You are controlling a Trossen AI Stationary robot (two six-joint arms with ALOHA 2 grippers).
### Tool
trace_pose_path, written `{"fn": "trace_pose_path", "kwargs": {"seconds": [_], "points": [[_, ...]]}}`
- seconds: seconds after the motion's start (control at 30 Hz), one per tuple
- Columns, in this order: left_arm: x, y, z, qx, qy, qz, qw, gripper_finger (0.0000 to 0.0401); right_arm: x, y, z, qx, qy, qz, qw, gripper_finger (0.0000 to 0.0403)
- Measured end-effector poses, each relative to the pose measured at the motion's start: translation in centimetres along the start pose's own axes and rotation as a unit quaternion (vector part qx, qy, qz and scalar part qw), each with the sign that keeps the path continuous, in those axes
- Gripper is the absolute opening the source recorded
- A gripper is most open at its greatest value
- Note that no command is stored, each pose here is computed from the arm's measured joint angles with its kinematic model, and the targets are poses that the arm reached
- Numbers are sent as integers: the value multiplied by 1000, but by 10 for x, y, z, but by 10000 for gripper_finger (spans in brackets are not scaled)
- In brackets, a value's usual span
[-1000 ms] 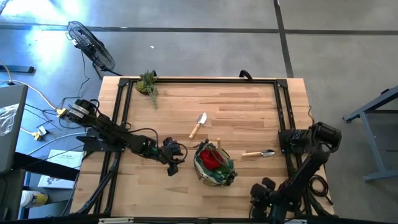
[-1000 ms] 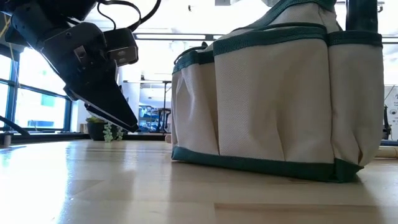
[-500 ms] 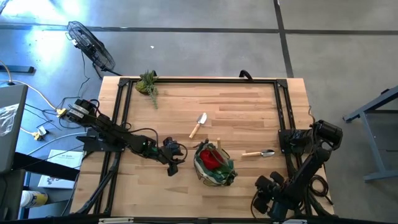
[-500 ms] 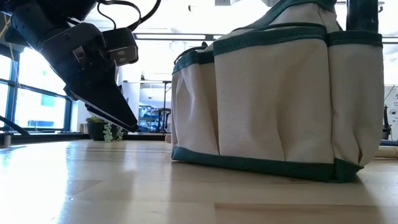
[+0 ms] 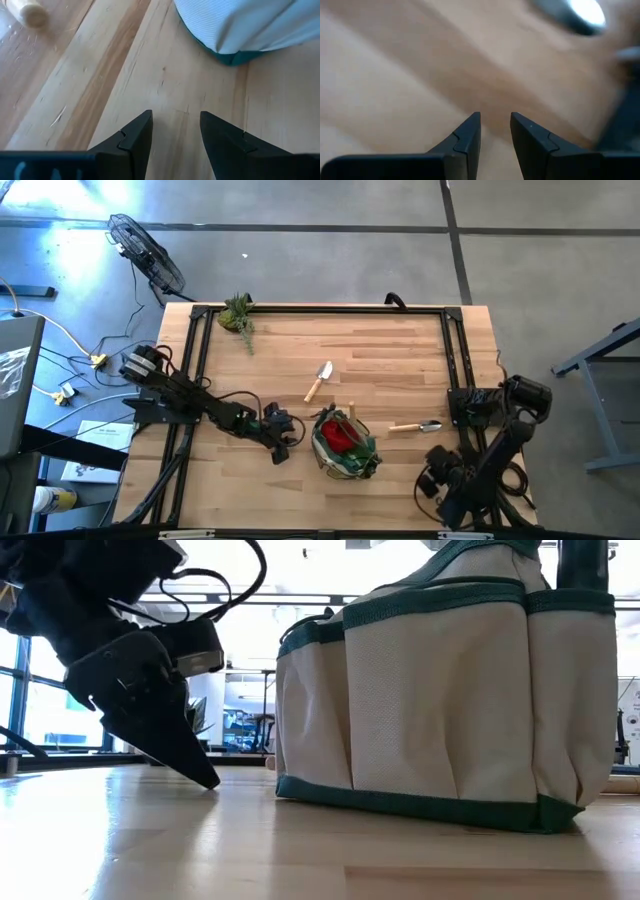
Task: Pick & Place Garden tools in Gardening bag
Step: Put the right trowel into the light brown gardening bag
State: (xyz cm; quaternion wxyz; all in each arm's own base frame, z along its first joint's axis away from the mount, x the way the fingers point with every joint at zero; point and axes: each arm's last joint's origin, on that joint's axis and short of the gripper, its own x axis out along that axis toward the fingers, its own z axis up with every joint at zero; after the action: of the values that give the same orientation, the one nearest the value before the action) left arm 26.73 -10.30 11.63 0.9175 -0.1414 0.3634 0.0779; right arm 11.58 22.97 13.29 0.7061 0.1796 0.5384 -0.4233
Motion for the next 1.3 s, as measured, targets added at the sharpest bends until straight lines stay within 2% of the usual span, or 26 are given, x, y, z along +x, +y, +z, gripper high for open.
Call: {"fn": "trace_pose_path", "kwargs": {"seconds": [0.1,0.3,0.57,0.87,1.07,1.3], "points": [[0,0,0,6,-1,0,1000,161,-1,-11,1,5,-8,-50,999,97],[0,-1,1,4,1,-9,1000,161,-4,-20,3,-29,-35,-90,995,97],[-1,-1,1,-17,6,-18,1000,161,-4,-18,8,-57,-106,-53,991,97],[-1,-2,1,-41,9,-26,999,161,-4,-16,15,-78,-118,-57,988,97],[-1,-2,1,-43,8,-27,999,161,-22,-19,55,-79,-143,-18,987,97],[-1,-2,1,-44,9,-28,999,161,-48,-36,108,-89,-66,64,992,97]]}}
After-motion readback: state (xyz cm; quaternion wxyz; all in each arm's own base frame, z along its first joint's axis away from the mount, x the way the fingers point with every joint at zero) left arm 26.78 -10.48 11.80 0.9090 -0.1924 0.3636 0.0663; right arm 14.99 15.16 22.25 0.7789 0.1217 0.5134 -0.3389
